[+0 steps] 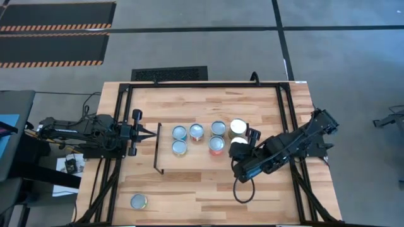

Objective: Pick and place cans onto a shelf
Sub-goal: Put the canned oranges on the shelf, then put the canned sliced oranges on the shelf

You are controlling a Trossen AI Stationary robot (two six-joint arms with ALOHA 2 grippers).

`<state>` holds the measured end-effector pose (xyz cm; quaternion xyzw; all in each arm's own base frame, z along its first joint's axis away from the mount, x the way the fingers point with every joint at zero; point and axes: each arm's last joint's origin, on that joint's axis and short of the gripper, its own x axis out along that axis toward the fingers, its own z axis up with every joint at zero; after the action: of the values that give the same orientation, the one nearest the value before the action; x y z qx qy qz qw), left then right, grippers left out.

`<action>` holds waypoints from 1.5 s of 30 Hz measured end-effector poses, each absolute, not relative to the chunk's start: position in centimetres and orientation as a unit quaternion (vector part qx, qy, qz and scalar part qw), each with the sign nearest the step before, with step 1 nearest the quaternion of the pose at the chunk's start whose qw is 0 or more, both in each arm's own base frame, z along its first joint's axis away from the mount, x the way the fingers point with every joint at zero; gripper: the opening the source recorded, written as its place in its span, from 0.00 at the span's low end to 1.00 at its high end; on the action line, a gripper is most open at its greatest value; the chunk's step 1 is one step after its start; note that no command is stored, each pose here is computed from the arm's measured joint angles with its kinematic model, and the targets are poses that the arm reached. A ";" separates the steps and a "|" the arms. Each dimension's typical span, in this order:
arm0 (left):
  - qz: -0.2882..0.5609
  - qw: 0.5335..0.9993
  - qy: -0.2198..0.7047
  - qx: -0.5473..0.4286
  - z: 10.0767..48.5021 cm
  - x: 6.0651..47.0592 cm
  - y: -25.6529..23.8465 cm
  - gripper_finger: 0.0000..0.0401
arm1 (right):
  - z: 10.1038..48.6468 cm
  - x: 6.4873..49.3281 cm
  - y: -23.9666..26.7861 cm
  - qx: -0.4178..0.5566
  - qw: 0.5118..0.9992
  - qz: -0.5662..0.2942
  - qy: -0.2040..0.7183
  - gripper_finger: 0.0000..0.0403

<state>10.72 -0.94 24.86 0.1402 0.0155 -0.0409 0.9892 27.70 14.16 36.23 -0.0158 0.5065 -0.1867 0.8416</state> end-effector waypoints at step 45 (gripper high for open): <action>-0.041 0.989 0.016 0.140 24.9 10.7 -0.9 0.01 | 37.2 23.6 19.4 -0.088 0.877 -0.116 0.458 0.02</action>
<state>10.72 -0.94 24.85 0.1400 0.0157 -0.0408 0.9892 23.58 19.42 37.16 -0.0883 0.4577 -0.1161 0.8770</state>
